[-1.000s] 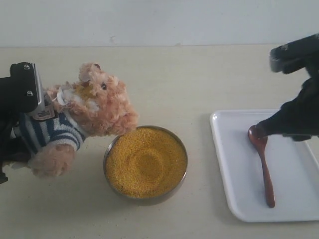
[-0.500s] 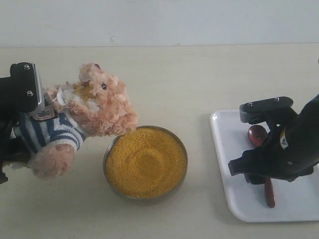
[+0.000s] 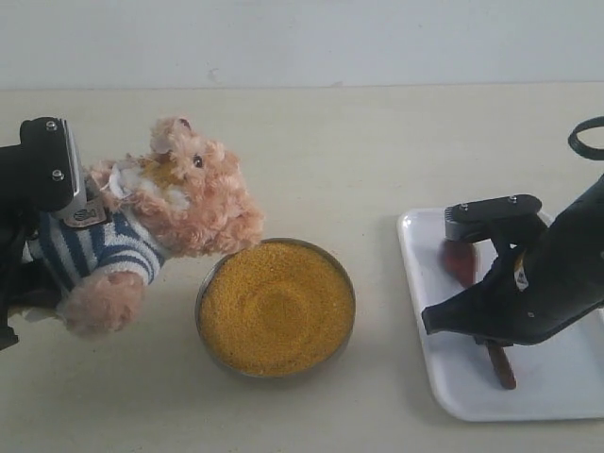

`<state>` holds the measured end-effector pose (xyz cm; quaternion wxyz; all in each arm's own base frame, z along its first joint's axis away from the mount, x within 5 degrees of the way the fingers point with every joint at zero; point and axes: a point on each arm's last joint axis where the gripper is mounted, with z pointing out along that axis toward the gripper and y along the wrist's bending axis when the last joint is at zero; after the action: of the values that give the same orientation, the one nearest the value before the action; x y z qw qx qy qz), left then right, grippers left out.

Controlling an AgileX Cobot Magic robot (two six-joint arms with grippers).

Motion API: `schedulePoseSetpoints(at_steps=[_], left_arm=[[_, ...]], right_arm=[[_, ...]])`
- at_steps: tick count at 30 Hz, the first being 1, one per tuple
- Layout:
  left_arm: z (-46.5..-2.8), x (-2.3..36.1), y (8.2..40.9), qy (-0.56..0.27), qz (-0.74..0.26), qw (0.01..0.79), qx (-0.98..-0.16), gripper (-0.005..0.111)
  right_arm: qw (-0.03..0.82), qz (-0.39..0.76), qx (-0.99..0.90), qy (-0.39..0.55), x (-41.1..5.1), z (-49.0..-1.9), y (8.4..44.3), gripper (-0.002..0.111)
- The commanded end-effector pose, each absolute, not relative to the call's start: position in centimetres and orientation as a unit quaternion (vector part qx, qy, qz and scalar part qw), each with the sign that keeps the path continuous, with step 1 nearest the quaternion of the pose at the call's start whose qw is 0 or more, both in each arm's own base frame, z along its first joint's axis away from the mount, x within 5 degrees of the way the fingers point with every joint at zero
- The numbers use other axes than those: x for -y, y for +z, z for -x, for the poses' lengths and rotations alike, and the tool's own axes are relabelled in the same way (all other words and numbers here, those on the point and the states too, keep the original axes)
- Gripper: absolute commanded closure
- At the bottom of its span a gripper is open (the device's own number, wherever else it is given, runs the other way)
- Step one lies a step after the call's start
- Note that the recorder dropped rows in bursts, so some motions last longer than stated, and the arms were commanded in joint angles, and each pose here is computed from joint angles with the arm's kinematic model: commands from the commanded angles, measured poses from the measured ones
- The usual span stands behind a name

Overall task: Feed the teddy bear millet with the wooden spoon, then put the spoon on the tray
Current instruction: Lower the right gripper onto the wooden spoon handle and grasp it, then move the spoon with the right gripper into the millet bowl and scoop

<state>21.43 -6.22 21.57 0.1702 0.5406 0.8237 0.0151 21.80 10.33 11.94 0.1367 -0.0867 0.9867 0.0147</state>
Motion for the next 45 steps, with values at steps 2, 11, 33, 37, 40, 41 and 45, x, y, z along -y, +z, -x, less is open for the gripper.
schedulePoseSetpoints(at_steps=[2,11,33,37,40,41,45], left_arm=[[-21.4,6.5,21.9,0.011,-0.532,0.185,-0.826,0.103],[-21.5,6.2,21.9,0.025,-0.532,0.181,-0.827,0.103],[-21.7,4.7,21.8,0.091,-0.477,0.154,-0.860,0.103],[-21.8,4.7,21.8,0.092,-0.477,0.155,-0.860,0.103],[-21.8,4.7,21.8,0.092,-0.477,0.155,-0.860,0.103],[-21.8,4.7,21.8,0.092,-0.477,0.155,-0.860,0.103],[-21.8,4.7,21.8,0.091,-0.477,0.156,-0.860,0.103]], right_arm=[[0.126,0.105,-0.986,-0.005,-9.9,-21.6,12.1,0.108],[0.207,0.216,-0.954,0.000,-10.5,-20.8,20.9,0.108],[0.198,0.614,-0.657,-0.392,-24.9,-16.3,21.7,0.108],[0.196,0.631,-0.626,-0.414,-25.8,-16.2,20.5,0.108],[0.193,0.645,-0.602,-0.429,-26.3,-16.2,19.7,0.108],[0.188,0.650,-0.596,-0.433,-26.4,-16.2,19.5,0.108],[0.168,0.666,-0.578,-0.442,-26.6,-16.3,18.5,0.108]])
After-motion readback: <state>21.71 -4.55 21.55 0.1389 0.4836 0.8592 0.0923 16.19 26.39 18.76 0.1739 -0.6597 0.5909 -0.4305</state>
